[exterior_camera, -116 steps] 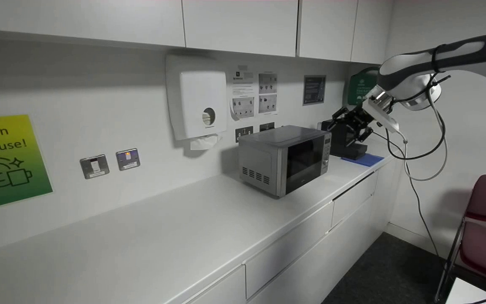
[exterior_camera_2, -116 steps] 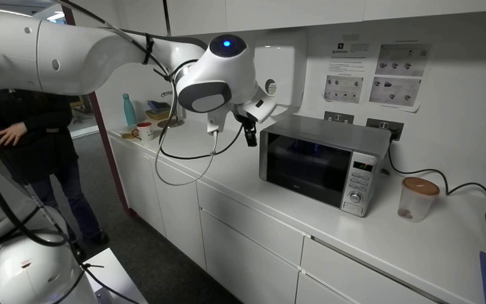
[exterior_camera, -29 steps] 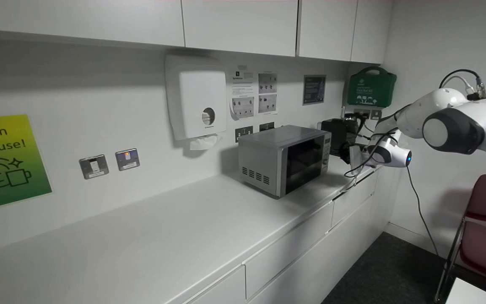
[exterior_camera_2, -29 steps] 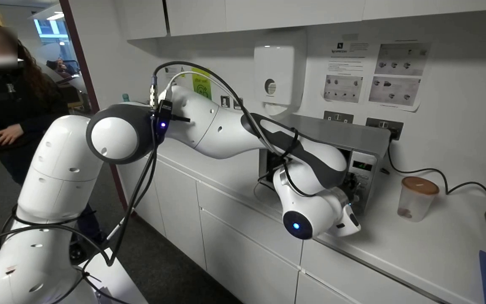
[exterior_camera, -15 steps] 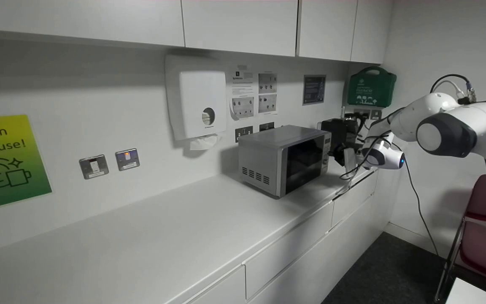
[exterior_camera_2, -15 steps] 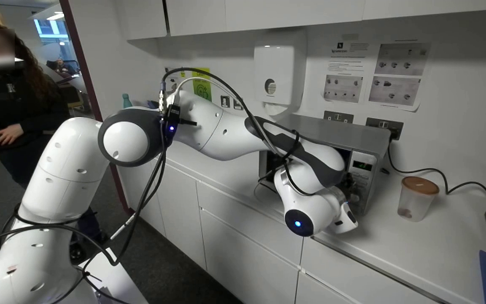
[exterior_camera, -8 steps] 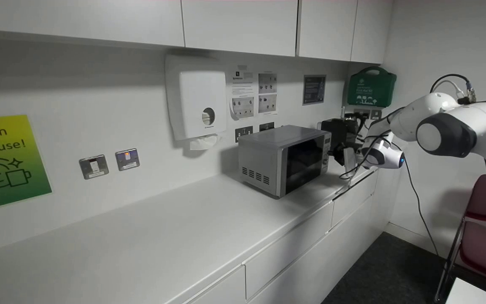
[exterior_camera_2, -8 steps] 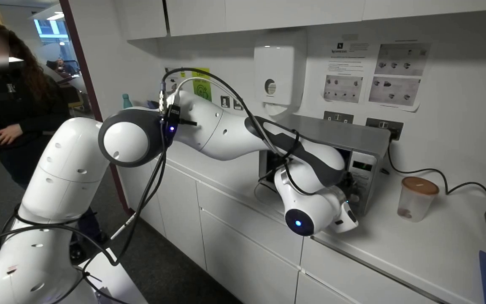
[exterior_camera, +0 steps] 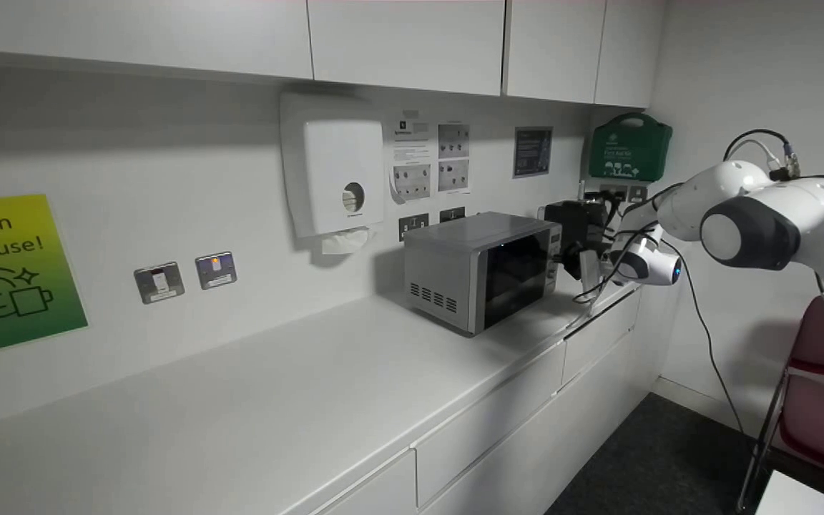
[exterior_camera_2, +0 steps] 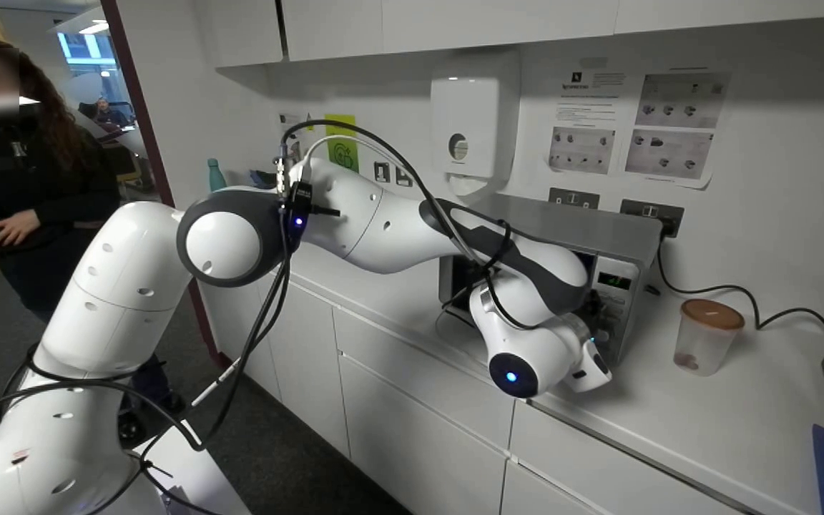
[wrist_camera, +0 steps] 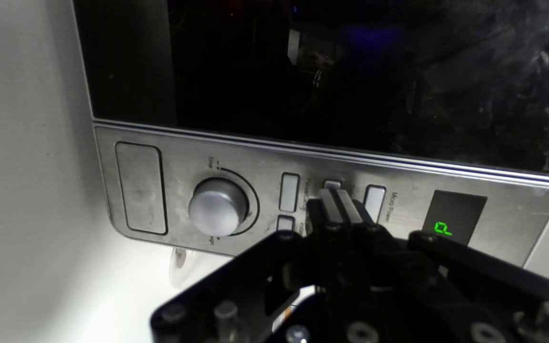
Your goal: Press a button on the microwave
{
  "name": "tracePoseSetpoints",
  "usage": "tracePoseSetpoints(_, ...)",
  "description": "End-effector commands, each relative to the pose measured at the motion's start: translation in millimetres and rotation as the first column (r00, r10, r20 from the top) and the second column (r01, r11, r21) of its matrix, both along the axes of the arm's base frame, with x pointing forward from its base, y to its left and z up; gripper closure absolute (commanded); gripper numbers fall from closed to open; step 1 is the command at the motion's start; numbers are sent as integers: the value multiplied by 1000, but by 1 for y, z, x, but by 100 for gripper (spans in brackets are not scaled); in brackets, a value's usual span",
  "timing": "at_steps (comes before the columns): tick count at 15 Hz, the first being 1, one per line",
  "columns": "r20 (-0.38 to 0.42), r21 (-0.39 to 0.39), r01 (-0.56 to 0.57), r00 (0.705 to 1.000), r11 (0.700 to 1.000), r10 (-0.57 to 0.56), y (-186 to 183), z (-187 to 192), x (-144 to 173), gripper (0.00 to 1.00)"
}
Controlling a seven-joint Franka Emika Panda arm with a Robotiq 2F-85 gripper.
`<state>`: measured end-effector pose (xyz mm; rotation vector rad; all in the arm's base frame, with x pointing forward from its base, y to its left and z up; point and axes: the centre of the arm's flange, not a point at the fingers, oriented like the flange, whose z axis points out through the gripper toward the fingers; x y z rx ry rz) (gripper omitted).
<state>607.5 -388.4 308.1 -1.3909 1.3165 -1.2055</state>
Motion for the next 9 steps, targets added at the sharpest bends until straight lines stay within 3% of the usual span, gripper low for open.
tracePoseSetpoints(1,24,-22,17,1000,1000,-16,-5,0,10,100)
tracePoseSetpoints(9,26,-21,10,1000,1000,-9,-2,-1,11,100)
